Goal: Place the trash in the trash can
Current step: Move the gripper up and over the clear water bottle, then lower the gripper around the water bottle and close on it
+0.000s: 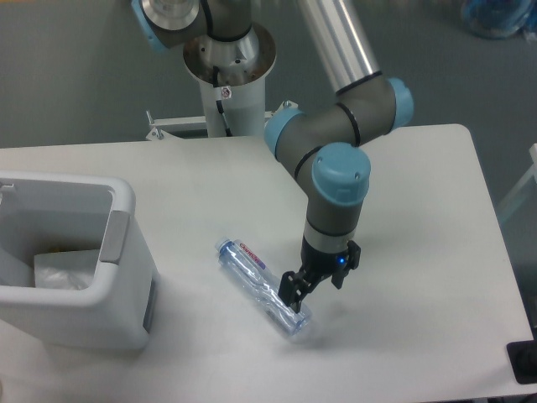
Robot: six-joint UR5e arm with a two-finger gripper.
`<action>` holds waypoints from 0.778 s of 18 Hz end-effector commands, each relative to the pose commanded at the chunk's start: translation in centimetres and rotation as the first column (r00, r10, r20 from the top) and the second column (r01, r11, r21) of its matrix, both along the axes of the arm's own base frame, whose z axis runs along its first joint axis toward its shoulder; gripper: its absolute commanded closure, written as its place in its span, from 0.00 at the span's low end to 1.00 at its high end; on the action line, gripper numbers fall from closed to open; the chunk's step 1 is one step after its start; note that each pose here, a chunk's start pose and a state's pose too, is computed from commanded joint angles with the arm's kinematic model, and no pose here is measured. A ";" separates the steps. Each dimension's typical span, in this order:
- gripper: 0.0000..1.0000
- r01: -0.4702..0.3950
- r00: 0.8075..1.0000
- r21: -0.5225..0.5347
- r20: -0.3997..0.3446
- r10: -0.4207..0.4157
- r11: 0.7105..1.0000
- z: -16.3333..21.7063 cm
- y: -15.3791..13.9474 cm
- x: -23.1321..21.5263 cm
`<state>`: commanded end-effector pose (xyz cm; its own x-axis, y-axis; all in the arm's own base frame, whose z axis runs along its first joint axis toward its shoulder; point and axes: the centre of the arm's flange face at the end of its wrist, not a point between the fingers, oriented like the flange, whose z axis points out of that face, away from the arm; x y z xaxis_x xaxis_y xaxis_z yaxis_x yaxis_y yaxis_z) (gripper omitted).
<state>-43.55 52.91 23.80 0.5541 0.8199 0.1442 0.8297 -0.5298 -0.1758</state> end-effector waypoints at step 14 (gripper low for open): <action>0.01 0.048 0.999 -0.077 0.009 -0.047 0.996 -4.7 2.8 1.7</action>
<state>-41.89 55.67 19.12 0.5921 0.8013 0.0855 0.8042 -0.5806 -0.1269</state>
